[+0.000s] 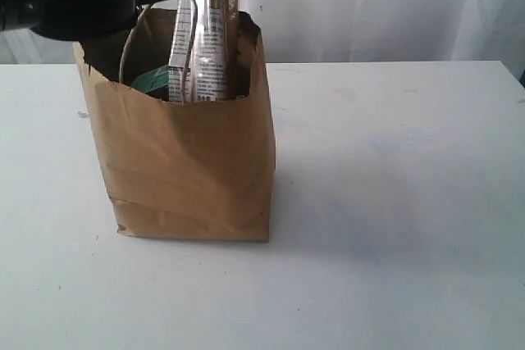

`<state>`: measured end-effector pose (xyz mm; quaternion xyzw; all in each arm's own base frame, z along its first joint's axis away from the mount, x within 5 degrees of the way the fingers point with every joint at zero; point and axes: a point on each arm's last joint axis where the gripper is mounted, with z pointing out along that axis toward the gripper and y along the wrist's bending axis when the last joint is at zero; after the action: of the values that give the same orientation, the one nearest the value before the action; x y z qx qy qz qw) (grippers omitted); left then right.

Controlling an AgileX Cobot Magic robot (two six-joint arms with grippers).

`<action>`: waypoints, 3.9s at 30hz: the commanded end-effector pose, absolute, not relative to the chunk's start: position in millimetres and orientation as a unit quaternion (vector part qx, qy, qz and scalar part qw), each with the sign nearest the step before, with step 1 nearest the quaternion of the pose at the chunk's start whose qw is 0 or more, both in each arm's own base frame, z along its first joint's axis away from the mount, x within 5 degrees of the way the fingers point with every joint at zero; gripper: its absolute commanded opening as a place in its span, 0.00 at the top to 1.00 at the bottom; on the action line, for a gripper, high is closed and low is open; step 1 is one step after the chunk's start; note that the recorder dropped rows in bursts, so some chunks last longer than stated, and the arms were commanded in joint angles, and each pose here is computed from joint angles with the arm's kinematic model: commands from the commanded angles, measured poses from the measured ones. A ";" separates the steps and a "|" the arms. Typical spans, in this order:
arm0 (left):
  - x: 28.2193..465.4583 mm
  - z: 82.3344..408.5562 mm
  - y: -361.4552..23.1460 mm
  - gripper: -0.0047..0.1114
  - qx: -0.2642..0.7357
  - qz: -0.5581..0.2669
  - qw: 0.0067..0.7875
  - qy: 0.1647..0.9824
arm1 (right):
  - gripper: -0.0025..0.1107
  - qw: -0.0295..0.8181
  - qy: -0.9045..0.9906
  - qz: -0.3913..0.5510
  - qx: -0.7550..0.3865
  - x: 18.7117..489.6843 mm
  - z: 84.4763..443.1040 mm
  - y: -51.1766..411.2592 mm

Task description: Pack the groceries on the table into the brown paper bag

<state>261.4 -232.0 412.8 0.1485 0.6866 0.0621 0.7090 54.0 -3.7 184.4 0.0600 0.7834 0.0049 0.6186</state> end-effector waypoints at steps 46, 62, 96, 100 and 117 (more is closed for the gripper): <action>222.0 452.4 -37.5 0.96 0.034 0.387 0.541 0.746 | 0.98 0.623 0.780 0.004 0.060 54.0 184.8 -3.8; 153.9 302.4 70.1 0.96 -0.279 0.305 0.456 0.788 | 0.98 0.623 0.780 0.004 0.060 54.0 184.8 -3.8; 31.1 269.6 -3.3 0.96 0.003 -0.007 0.672 0.741 | 0.98 0.623 0.780 0.004 0.060 54.0 184.8 -3.8; 43.9 248.7 -4.9 0.96 0.149 0.121 0.689 0.699 | 0.98 0.623 0.780 0.004 0.060 54.0 184.8 -3.8; 53.9 205.0 -2.9 0.96 -0.028 -0.037 0.665 0.746 | 0.98 0.623 0.780 0.004 0.060 54.0 184.8 -3.8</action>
<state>53.6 -2.4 214.3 -0.0026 0.7322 -0.0109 0.6810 54.0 -3.7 184.4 0.0600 0.7834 0.0049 0.6186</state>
